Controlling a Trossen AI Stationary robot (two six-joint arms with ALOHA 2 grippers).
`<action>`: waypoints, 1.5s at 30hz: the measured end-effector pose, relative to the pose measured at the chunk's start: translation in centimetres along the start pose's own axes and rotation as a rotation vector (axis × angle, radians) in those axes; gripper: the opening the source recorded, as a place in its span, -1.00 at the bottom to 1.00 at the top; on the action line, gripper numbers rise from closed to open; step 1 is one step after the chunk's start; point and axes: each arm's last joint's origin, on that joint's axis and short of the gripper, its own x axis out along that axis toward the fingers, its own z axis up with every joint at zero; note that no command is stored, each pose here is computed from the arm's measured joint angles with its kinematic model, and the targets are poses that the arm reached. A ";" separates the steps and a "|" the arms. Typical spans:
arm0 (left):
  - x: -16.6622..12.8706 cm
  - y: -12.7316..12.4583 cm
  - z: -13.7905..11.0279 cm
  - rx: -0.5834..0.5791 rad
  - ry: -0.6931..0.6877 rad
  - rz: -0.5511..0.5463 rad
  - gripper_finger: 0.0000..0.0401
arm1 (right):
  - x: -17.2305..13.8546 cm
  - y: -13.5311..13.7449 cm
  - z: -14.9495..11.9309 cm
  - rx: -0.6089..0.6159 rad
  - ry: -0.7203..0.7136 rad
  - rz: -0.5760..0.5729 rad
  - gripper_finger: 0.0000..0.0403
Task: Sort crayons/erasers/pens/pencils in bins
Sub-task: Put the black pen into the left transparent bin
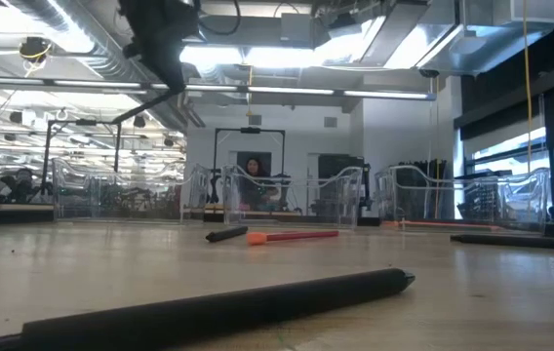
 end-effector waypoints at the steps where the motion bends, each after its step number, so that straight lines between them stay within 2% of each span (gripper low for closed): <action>1: 0.3 0.7 0.1 0.032 0.006 0.021 -0.86 | 0.2 -0.3 0.0 0.006 -0.003 -0.010 -0.37; 4: 1.5 2.3 0.1 0.124 0.033 0.068 -0.86 | 1.1 -0.9 -0.1 0.019 0.010 -0.032 -0.37; 10: 4.7 3.6 -0.3 0.175 0.083 0.077 -0.86 | 3.2 -2.1 -0.7 0.040 0.072 -0.057 -0.37; 19: 9.8 4.1 -1.5 0.209 0.226 0.080 -0.86 | 4.8 -3.3 -1.4 0.064 0.117 -0.083 -0.37; 29: 14.9 3.9 -2.9 0.241 0.380 0.084 -0.85 | 4.9 -3.6 -1.5 0.071 0.121 -0.092 -0.37; 38: 17.5 3.3 -3.7 0.288 0.461 0.096 -0.84 | 4.9 -3.6 -1.5 0.071 0.121 -0.092 -0.37; 45: 17.7 3.2 -3.6 0.317 0.455 0.112 -0.69 | 4.9 -3.6 -1.5 0.072 0.121 -0.092 -0.37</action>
